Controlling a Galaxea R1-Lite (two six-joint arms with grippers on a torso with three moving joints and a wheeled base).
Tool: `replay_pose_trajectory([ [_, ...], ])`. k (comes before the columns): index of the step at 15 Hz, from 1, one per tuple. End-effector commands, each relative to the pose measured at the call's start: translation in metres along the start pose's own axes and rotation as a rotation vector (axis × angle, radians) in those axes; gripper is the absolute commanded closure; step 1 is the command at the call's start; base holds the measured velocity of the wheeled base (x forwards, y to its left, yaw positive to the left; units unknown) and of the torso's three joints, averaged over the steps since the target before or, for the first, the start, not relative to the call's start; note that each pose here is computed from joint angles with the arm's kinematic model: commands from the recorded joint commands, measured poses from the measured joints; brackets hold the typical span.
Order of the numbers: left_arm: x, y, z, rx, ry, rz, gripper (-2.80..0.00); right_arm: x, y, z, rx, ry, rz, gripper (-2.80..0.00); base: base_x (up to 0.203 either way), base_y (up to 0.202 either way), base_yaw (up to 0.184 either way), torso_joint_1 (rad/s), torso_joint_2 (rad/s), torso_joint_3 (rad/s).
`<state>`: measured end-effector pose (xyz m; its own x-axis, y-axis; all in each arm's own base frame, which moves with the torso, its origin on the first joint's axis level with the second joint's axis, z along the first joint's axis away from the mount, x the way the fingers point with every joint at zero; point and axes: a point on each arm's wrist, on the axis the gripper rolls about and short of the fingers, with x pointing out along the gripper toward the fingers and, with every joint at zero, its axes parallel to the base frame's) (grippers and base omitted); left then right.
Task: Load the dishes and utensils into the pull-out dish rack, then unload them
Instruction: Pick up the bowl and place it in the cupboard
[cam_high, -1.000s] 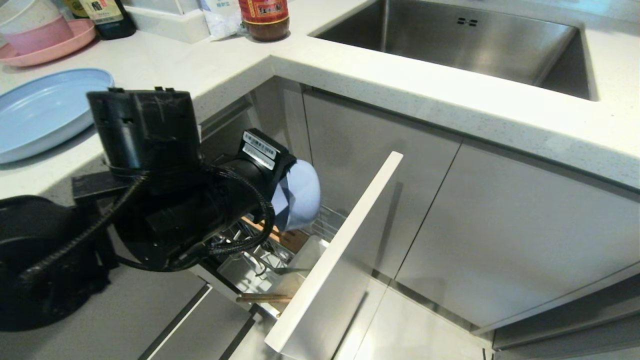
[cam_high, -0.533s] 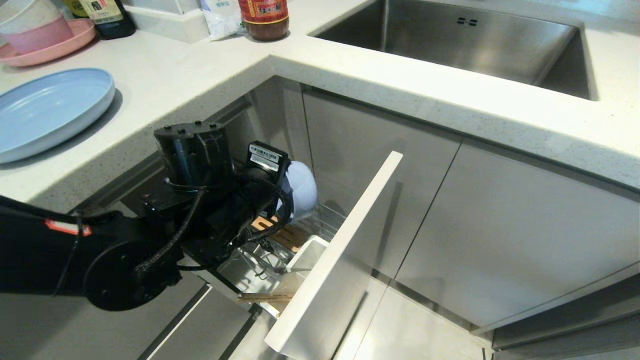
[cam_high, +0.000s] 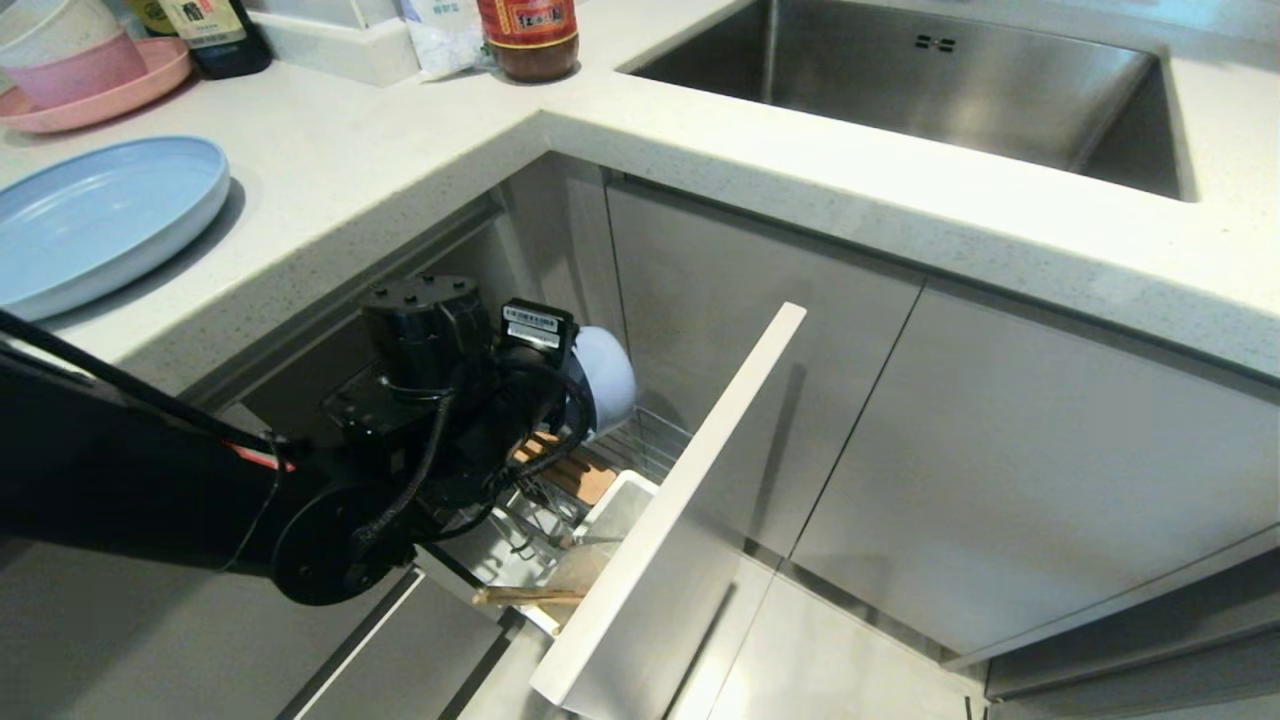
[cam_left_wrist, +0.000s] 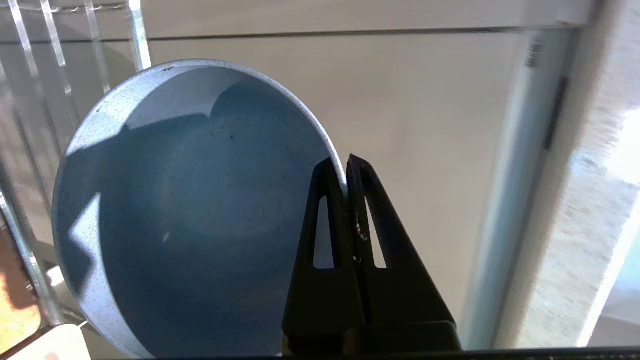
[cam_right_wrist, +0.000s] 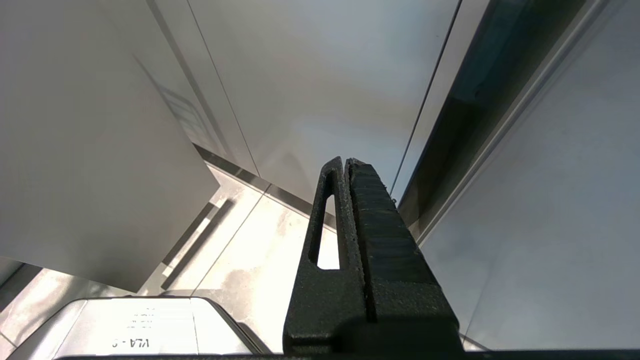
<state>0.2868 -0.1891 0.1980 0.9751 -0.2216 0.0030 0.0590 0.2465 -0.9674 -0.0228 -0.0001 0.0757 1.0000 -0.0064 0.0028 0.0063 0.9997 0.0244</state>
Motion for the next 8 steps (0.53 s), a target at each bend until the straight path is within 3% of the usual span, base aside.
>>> replay_pose_trajectory([
  [1,0.0058,0.0087,-0.0029,-0.024,-0.001,0.021,0.00,-0.0001,0.0000,-0.0005,0.000,-0.001,0.000,0.00,0.000,0.000,0.000,0.000,0.00,0.000],
  [8,0.0145,0.0146,-0.0051,-0.067,-0.021,-0.023,0.00,-0.0001,0.0000,-0.0004,-0.001,-0.002,0.000,0.00,0.000,0.000,0.000,0.000,0.00,0.000],
])
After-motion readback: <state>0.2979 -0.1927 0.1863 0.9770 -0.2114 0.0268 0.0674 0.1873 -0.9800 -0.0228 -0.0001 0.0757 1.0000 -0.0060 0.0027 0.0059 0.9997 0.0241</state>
